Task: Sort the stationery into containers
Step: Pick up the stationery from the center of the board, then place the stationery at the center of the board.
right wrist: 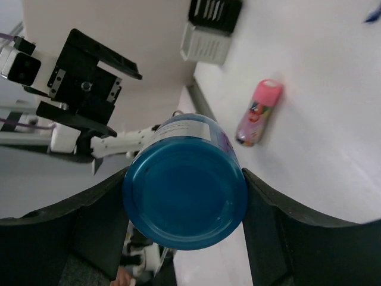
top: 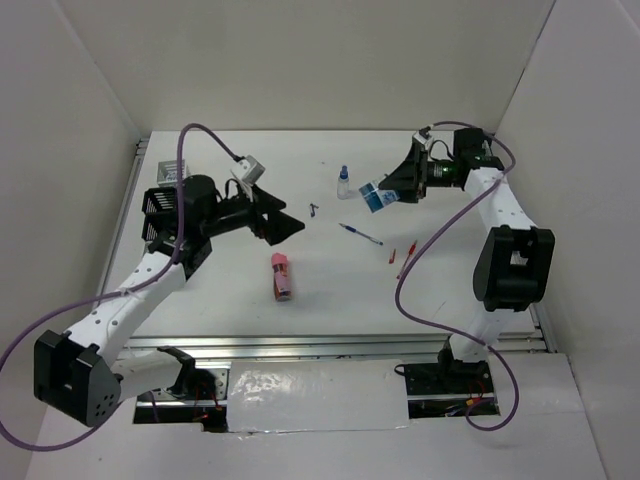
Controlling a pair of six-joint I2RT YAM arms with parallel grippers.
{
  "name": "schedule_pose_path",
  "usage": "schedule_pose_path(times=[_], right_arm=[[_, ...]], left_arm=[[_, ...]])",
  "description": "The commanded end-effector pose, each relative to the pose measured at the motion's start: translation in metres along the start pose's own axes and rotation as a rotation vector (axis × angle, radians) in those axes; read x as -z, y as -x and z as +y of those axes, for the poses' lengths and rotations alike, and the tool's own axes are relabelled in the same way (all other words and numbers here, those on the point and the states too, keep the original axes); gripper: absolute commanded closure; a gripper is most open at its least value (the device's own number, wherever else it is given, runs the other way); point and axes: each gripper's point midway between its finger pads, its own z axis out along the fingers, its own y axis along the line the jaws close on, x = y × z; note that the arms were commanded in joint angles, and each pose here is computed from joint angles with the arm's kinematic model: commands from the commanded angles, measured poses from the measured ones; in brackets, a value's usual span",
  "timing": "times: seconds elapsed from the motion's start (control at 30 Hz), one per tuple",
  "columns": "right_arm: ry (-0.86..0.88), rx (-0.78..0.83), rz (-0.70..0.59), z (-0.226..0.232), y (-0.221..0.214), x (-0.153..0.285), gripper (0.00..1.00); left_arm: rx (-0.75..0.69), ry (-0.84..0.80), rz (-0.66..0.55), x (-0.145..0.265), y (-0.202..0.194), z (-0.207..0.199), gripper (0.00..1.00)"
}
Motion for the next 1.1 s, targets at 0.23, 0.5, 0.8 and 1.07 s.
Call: schedule_pose_path(times=[0.23,0.5,0.8,1.07], right_arm=[[0.422,0.074,0.25,0.118,-0.072,-0.011,1.0],[0.452,0.126,0.313,0.147,-0.098,-0.016,1.0],[0.465,0.134,0.339,0.153,-0.107,-0.019,1.0],[0.458,0.344,0.186,0.16,-0.091,0.0,1.0]], left_arm=[[-0.395,-0.025,-0.186,-0.024,0.033,-0.077,0.01],[-0.426,0.024,-0.147,-0.043,0.02,-0.086,0.01],[-0.406,0.013,-0.12,-0.051,0.019,-0.091,0.03],[0.163,-0.263,-0.002,-0.008,0.006,-0.112,0.06]])
